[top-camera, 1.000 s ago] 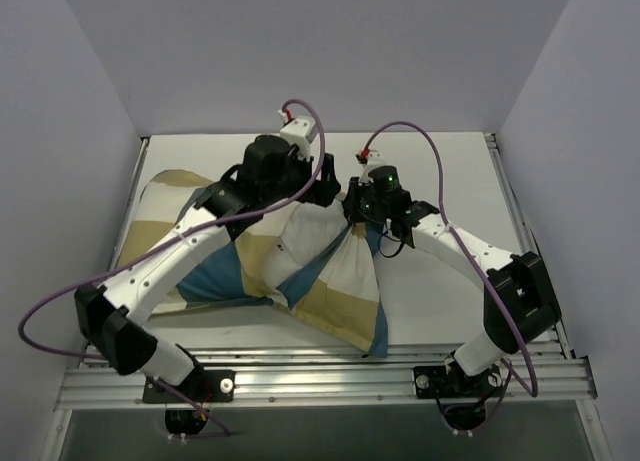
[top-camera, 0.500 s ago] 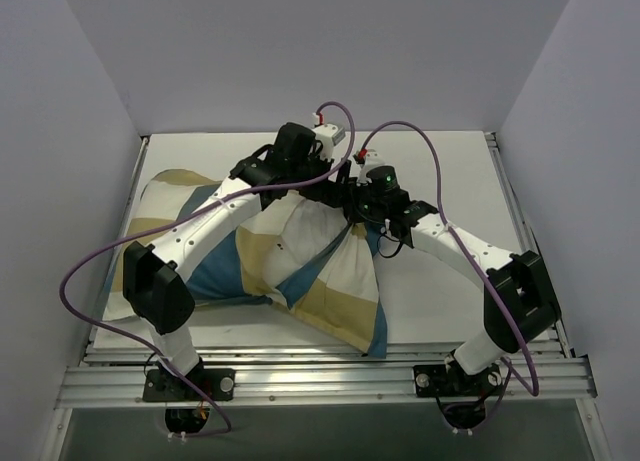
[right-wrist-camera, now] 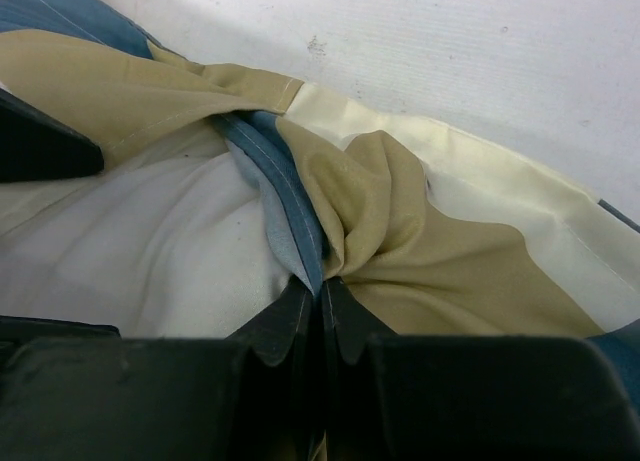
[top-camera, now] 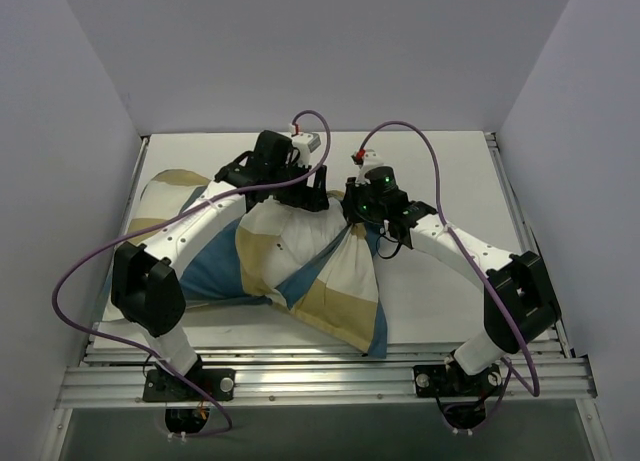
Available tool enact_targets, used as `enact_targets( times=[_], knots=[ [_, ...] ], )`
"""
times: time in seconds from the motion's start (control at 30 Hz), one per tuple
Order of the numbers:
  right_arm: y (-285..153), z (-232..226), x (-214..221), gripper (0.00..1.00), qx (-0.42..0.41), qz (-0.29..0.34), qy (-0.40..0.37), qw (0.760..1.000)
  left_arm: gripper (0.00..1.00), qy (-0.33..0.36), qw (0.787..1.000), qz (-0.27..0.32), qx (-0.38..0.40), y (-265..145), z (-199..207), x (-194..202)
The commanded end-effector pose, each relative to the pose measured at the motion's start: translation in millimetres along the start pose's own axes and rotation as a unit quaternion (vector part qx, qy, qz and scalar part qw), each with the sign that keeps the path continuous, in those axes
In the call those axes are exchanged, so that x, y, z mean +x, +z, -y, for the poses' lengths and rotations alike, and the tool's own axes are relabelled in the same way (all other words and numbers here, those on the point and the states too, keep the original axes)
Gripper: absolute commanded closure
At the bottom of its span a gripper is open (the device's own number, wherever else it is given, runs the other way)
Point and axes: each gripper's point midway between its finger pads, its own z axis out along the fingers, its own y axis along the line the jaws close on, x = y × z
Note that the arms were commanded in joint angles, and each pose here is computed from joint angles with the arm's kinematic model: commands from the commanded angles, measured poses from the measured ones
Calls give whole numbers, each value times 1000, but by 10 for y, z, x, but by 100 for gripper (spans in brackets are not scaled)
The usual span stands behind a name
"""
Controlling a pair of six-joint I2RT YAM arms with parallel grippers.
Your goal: Remove the pillowcase from the pillow
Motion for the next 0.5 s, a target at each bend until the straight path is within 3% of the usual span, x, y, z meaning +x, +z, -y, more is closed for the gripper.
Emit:
enact_targets(
  times=[0.0,0.27,0.47],
  knots=[
    [-89,-173,-253,100,-25,43,-11,999,14,28,995,84,50,-314,260,-422],
    [-80,-166,-251,100,-25,41,-12,999,10,81,988,95,90,-280,468,-558],
    [-82,-183,-265,100,-27,43,-11,999,11,102,991,55,70,-46,379,-393]
  ],
)
